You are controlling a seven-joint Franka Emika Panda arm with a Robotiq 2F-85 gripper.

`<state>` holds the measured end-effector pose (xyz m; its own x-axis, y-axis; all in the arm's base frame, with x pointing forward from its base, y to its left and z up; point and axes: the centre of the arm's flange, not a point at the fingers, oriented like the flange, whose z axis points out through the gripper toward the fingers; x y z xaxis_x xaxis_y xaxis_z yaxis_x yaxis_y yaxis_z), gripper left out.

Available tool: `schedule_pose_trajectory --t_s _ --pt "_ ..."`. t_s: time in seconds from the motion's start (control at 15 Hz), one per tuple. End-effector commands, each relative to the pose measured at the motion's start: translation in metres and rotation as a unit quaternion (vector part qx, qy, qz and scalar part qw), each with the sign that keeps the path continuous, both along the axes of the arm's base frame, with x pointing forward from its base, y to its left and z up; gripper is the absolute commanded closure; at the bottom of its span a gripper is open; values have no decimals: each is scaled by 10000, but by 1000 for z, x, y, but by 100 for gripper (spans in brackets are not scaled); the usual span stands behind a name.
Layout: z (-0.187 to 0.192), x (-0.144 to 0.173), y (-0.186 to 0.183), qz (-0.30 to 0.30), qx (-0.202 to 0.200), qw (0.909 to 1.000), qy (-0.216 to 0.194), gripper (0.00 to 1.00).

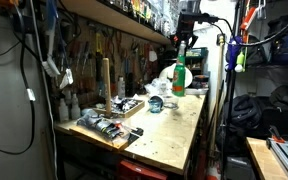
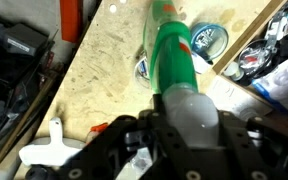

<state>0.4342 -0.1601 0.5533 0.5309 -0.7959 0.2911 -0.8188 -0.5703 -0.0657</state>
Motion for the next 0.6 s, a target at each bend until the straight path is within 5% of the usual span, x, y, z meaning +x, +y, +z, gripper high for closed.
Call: schedule_pose_trajectory --t_s 0.0,0.47,0.53 --pt "-1 -4 6 221 -32 9997 -38 62" --pt "-4 -12 13 534 -91 9985 -111 62" --pt "-3 -14 19 708 -56 9974 -125 87"
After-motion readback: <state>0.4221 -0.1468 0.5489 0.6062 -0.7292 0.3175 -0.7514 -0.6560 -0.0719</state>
